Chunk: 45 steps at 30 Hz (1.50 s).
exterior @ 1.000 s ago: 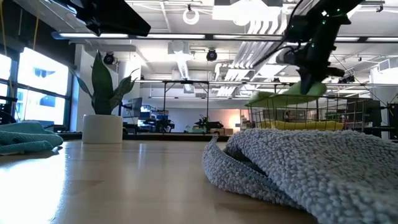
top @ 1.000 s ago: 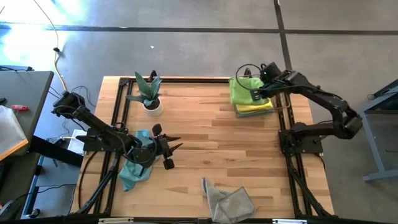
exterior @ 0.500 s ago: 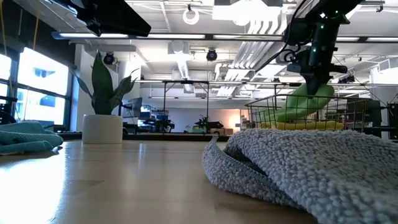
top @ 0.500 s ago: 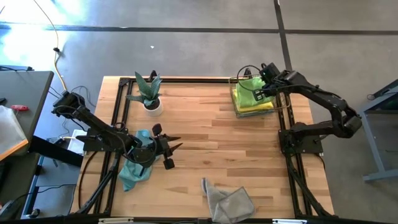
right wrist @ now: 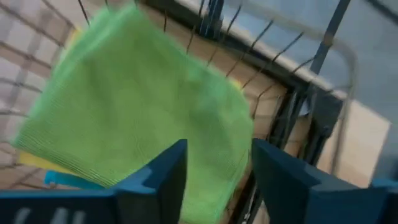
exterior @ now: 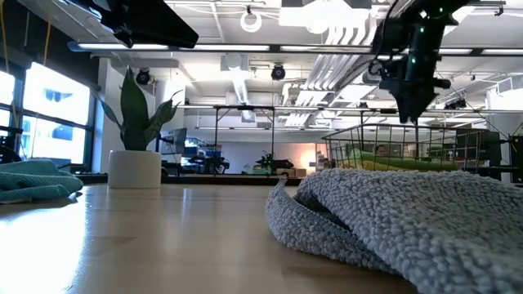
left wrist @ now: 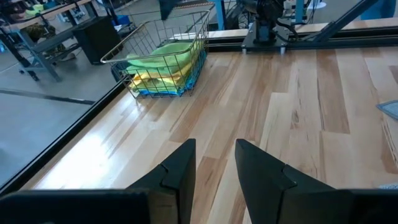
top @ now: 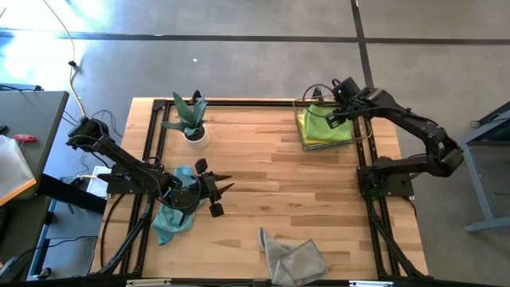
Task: Fold microfiber towels
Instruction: Fold the gray towel
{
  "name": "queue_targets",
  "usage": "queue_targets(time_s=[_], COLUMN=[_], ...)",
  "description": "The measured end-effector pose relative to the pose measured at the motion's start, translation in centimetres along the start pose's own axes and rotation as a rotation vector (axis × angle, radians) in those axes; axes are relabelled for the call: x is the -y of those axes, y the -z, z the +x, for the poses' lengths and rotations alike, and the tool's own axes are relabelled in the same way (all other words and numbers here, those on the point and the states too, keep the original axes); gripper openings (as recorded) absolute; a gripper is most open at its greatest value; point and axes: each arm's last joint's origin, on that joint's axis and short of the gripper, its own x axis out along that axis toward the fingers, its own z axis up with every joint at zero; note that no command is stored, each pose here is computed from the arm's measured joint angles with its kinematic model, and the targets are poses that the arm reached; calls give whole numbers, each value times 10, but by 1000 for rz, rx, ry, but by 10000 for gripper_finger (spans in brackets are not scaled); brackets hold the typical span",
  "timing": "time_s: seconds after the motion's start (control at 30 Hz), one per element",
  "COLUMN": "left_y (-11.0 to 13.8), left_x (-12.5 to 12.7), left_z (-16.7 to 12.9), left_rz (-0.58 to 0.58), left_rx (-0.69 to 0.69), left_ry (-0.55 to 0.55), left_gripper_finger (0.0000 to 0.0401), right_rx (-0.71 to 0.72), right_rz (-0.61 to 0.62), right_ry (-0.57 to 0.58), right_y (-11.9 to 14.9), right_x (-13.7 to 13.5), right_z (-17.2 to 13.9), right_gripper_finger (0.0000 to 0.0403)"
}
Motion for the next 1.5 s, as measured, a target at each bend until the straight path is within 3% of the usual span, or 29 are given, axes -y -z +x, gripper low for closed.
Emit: queue_targets(time_s=[0.13, 0.2, 0.43, 0.63, 0.8, 1.03, 1.27, 1.5], left_y=[0, 0, 6, 14, 15, 15, 16, 21], left_x=[0, 0, -2, -3, -2, -1, 2, 12], left_z=[0, 0, 0, -1, -1, -1, -2, -7], left_rz=[0, 0, -18, -45, -76, -115, -177, -174], left_rx=[0, 0, -45, -117, -142, -147, -182, -202], left_ry=[0, 0, -13, 23, 65, 71, 141, 190], left_gripper_finger=[103, 103, 103, 103, 103, 103, 103, 103], right_rx=[62, 109, 105, 115, 215, 302, 111, -213], right_rz=[20, 27, -75, -245, -360, -445, -466, -536], right_ry=[2, -51, -511, -670, -750, -751, -749, -799], right_y=[-15, -22, -18, 8, 37, 85, 139, 197], right_x=[5, 2, -47, -103, -143, -182, -229, -272], right_z=[-28, -40, -60, -87, -116, -142, -134, -118], right_gripper_finger=[194, 196, 193, 193, 193, 193, 193, 193])
